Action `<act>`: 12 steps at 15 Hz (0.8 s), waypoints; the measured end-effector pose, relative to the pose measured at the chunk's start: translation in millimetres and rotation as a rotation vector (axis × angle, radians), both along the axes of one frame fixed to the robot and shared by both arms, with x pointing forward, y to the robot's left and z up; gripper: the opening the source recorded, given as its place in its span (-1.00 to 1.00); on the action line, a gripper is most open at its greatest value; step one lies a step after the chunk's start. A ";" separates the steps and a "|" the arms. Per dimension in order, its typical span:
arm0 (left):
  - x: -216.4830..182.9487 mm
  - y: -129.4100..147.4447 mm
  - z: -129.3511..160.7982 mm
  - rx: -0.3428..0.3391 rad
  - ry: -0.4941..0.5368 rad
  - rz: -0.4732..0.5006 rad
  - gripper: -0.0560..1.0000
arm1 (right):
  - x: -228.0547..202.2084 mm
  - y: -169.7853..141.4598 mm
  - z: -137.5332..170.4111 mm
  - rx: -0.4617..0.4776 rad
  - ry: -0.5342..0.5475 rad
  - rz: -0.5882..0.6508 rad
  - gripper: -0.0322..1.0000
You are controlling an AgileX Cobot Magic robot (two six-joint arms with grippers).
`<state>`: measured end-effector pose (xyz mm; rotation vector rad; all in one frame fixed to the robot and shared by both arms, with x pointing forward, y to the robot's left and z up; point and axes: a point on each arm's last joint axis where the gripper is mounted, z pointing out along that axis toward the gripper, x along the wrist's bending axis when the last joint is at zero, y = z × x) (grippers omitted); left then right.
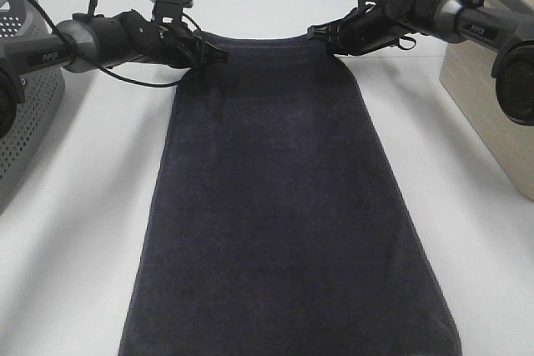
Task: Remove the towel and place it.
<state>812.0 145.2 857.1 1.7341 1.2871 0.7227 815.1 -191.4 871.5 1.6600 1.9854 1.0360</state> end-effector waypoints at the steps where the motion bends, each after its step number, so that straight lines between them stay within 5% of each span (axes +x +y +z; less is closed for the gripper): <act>1: 0.0 0.0 -0.6 -0.002 0.002 0.001 -0.87 | 0.5 -0.2 0.4 0.000 -0.006 -0.003 -0.76; 3: 0.7 0.4 0.5 -0.009 -0.010 0.011 -0.74 | 1.7 -0.6 1.5 0.001 -0.024 -0.010 -0.43; 6: 3.3 2.2 1.8 -0.024 -0.052 0.042 -0.21 | 3.0 -1.0 2.6 0.001 -0.041 -0.017 0.17; 8: 4.6 3.4 1.8 -0.028 -0.078 0.059 0.11 | 3.0 -1.3 2.0 -0.005 -0.042 -0.016 0.28; 12: 4.0 2.8 2.4 -0.032 -0.064 0.053 0.23 | 0.2 -1.2 -0.9 -0.026 -0.006 0.006 0.32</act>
